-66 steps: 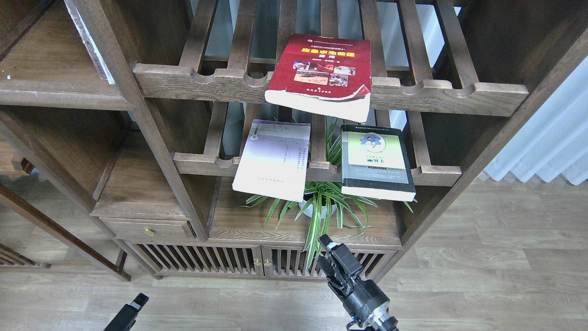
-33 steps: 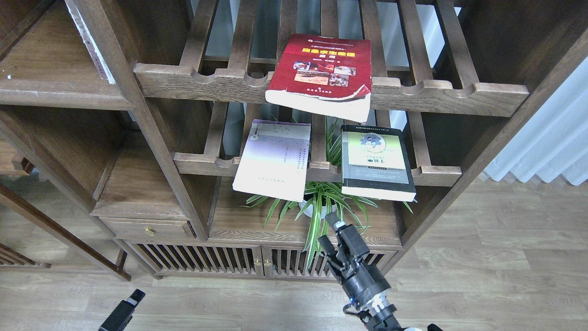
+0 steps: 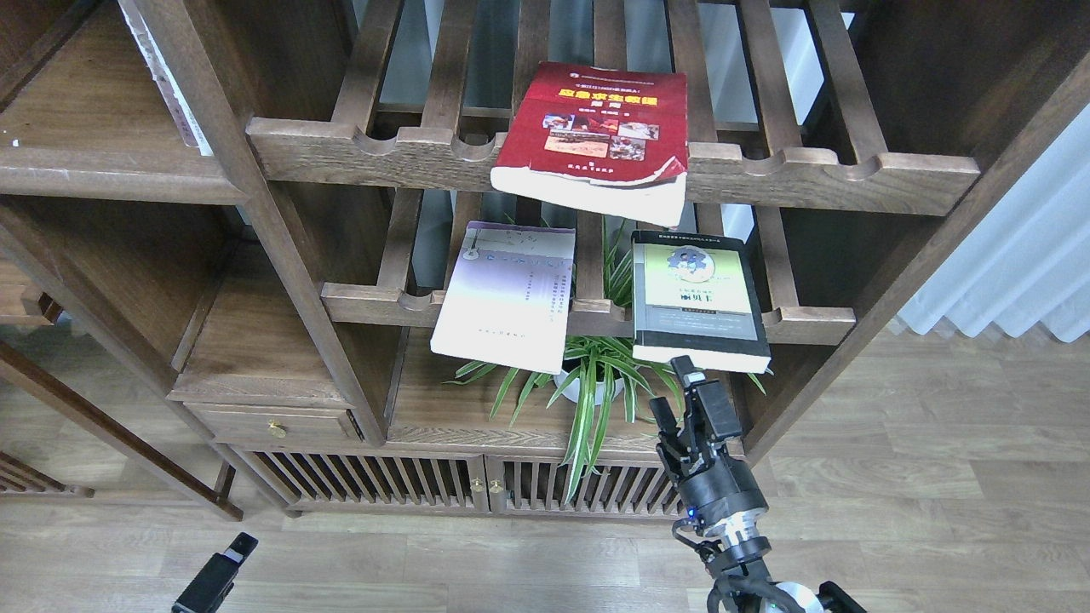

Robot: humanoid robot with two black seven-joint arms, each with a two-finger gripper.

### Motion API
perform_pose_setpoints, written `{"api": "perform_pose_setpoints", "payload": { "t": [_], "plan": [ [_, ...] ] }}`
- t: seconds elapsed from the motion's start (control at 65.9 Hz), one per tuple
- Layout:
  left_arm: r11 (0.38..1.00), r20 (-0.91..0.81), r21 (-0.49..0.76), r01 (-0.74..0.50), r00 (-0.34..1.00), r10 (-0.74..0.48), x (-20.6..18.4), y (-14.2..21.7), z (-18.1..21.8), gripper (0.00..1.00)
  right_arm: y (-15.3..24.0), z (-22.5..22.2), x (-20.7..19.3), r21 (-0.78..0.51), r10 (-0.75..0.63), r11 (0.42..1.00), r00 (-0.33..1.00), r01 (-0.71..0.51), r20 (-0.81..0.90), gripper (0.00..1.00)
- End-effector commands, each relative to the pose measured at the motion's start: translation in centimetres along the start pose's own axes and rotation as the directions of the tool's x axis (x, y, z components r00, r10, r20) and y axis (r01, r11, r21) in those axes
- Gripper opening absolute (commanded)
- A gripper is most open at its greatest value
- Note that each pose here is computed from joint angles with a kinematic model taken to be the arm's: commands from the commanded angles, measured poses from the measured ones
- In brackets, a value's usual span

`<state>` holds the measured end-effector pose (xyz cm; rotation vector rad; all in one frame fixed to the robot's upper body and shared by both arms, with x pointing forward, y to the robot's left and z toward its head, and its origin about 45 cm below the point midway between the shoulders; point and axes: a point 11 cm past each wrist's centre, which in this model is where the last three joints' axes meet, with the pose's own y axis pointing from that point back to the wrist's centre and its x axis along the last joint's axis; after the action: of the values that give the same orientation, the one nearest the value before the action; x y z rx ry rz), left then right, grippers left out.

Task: Organize books on shelf
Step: 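Grasp the green-covered book's lower edge with the right gripper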

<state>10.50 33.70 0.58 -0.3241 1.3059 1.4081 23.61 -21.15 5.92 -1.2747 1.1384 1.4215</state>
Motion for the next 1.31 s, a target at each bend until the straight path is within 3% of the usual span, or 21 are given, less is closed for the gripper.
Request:
{"api": "perform_pose_setpoints", "payload": {
  "t": [0.0,0.44,0.79,0.866,0.881,1.033,1.139,1.291],
  "plan": [
    [1.000,0.000,-0.002,0.000,1.000,0.000,0.0,0.0,0.1,1.00,-0.4,-0.1,-0.3,0.002,-0.012,1.000,1.000,0.012,0.000,0.99],
    [1.000,-0.004,-0.002,0.002,1.000,-0.002,-0.1,0.0,-0.1,1.00,-0.9,1.5,-0.9,-0.067,-0.033,0.997,0.999,0.031,-0.019,0.99],
    [1.000,-0.002,-0.005,0.000,1.000,0.000,0.0,0.0,0.1,1.00,-2.2,-0.6,-1.2,-0.006,-0.039,0.999,0.999,0.039,-0.032,0.97],
    [1.000,-0.002,-0.006,0.000,1.000,0.000,0.0,0.0,0.1,1.00,-2.2,-1.0,-1.2,0.014,-0.038,0.999,0.999,0.039,-0.019,0.90],
    [1.000,-0.002,-0.008,0.000,1.000,0.000,0.0,0.0,0.2,1.00,-2.3,-1.4,-1.1,0.031,-0.036,0.999,0.999,0.036,-0.006,0.84],
    [1.000,-0.001,-0.008,0.001,1.000,-0.001,0.0,0.0,0.2,1.00,-2.3,-1.7,-0.9,0.050,-0.028,0.998,0.999,0.027,0.016,0.72],
    [1.000,-0.001,-0.008,0.001,1.000,-0.001,0.0,0.0,0.2,1.00,-2.3,-2.0,-0.8,0.071,-0.026,0.997,0.999,0.024,0.025,0.50],
    [1.000,-0.001,-0.008,0.001,1.000,-0.001,0.0,0.0,0.2,1.00,-3.1,-2.6,-1.5,0.111,-0.046,0.993,0.999,0.043,0.023,0.43]
  ]
}}
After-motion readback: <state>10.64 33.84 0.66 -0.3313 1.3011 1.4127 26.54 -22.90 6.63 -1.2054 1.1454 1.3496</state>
